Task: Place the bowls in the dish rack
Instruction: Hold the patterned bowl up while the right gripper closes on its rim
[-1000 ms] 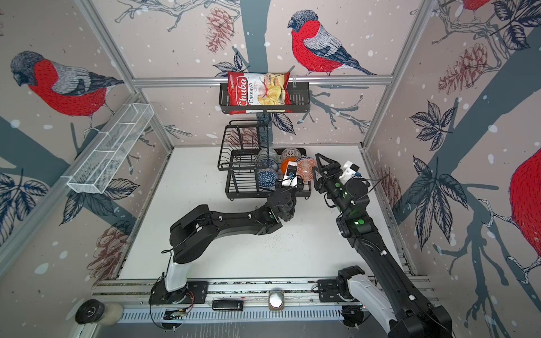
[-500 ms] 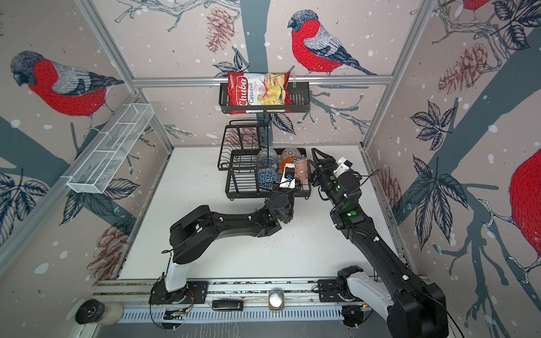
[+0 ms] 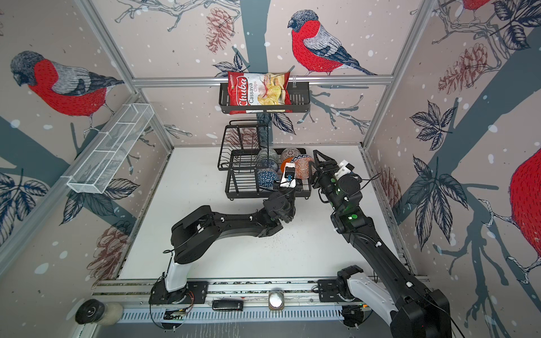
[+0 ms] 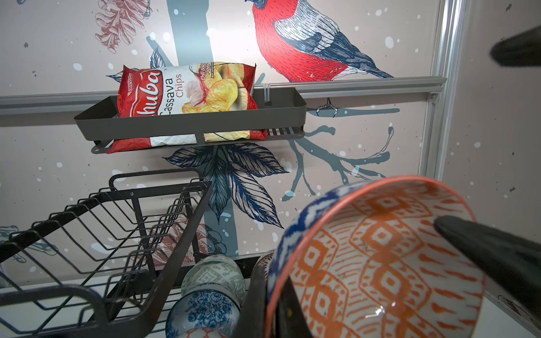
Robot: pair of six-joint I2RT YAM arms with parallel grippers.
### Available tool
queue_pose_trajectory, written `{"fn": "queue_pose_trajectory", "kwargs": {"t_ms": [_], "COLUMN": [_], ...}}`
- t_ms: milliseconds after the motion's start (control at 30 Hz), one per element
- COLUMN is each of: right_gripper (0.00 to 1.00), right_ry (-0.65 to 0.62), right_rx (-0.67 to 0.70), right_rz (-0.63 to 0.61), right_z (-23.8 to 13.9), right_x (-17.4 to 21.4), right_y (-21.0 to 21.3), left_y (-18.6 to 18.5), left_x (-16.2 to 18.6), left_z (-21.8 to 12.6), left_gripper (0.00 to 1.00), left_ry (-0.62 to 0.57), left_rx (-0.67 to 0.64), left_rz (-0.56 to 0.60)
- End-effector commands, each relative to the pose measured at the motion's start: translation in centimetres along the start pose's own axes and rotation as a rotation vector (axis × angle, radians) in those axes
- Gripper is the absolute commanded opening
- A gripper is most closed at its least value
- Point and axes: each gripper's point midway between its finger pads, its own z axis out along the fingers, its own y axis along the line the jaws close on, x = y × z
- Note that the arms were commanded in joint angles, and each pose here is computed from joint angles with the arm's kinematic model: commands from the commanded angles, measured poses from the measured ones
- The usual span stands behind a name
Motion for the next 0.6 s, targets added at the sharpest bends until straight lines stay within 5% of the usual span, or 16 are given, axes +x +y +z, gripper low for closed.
{"fn": "queue_pose_trajectory", "kwargs": {"t_ms": [0, 200, 300, 400, 567], "right_gripper": [0.61, 0.54, 0.43, 0.18, 0.09], "right_ry": [0.015, 0.063, 0.061, 0.057, 0.049], "right_rx": [-0.012, -0.008, -0.012, -0.020, -0.023], "right_rz": [0.000, 0.019, 0.022, 0.015, 0.002], "right_z": [0.9, 2.6, 2.7, 2.5, 1.9], "right_x": [0.3, 1.0, 1.0, 1.1, 1.1], "right_y": [0.3, 0.0, -0.1, 0.2, 0.4], "left_y": [0.6, 1.1, 1.3, 1.3, 1.2], "left_x": [-1.7, -1.6, -1.6, -1.6, -1.8], "left_z": [-0.1, -0.7, -0.9, -0.9, -1.0], "left_gripper": [0.00, 0.00, 0.00, 0.00, 0.00], "left_ry": [-0.059, -0.066, -0.070, -0.064, -0.059], "left_rx": [-0.012, -0.006, -0.001, -0.002, 0.011], "left_rz": [-0.069, -0.067, -0.057, -0.050, -0.071]}}
